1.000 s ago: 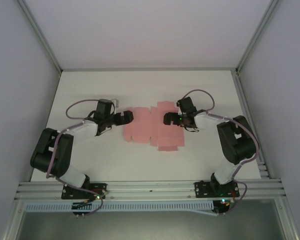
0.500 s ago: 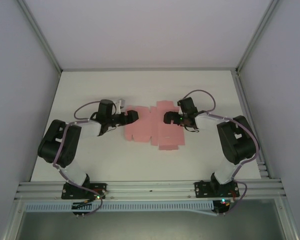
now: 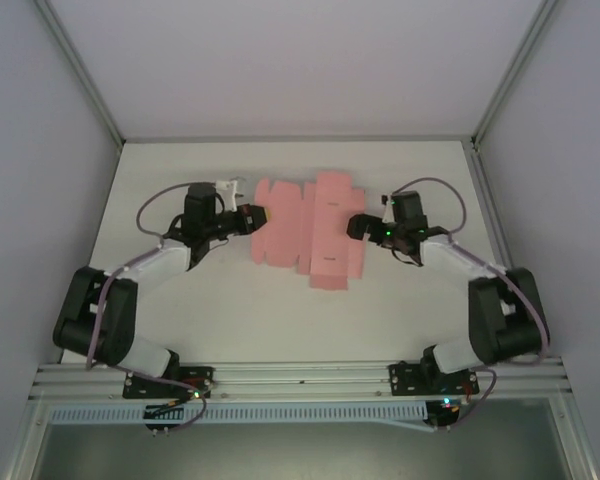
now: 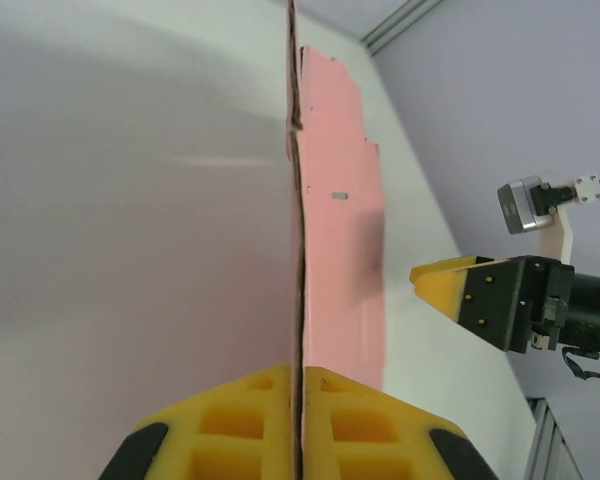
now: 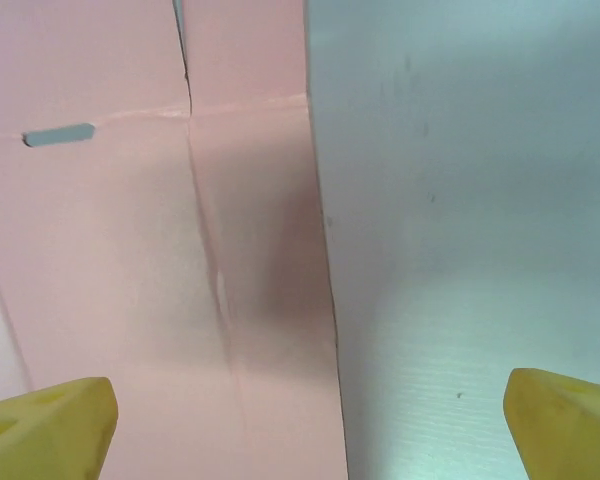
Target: Assemble paper box
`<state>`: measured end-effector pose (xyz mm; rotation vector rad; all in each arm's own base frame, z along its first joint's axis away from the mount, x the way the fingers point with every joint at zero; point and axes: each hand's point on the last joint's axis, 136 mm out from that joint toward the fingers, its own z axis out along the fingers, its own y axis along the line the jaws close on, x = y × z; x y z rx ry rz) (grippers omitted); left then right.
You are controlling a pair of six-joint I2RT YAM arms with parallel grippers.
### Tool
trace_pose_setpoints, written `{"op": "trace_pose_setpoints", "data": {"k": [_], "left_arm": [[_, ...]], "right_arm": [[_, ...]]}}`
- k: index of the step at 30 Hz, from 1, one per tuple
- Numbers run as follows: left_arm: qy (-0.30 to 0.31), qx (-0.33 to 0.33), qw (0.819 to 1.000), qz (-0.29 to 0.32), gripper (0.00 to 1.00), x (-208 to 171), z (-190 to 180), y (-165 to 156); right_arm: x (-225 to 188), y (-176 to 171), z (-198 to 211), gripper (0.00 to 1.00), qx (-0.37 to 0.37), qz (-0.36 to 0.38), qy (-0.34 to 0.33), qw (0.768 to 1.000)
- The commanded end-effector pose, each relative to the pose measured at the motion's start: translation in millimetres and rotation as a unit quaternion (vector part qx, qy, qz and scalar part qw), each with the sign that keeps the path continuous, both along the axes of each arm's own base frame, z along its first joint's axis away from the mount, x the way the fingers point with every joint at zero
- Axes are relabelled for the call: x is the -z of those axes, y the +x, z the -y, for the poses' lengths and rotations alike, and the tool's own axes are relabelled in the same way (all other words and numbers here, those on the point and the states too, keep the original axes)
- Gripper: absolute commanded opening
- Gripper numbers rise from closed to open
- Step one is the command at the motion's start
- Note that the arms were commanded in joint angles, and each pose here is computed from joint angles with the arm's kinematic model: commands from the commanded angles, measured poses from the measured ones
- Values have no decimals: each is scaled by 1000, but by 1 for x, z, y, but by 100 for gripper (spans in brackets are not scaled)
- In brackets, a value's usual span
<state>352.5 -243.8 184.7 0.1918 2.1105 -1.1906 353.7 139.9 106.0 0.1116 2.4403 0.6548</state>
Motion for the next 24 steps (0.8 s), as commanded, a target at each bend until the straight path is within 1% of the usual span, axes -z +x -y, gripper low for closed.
{"op": "trace_pose_setpoints", "data": {"k": [1,4,6,8,12,19,23,24], "left_arm": [[-20,-1,998,64,0,-59,0,-1],[-49,-6,994,95,0,-96,-3,-8],[-70,-2,991,115,0,-120,-4,-17],[-89,9,987,135,0,-140,-5,-27],[-128,36,976,170,0,-178,-5,-51],[-168,73,962,205,0,-209,-6,-79],[-172,71,958,216,0,-215,-9,-86],[-173,71,958,220,0,-217,-10,-88]], "right_arm": [[-37,-18,0,100,-42,37,33,998],[-55,-33,-3,100,-75,66,44,994],[-68,-40,-6,99,-92,89,63,990],[-79,-43,-7,96,-99,112,83,985],[-97,-44,-10,93,-117,144,133,974],[-133,-40,-14,86,-149,198,216,944],[-153,-40,-15,77,-163,219,260,926],[-157,-41,-15,70,-167,223,268,922]]}}
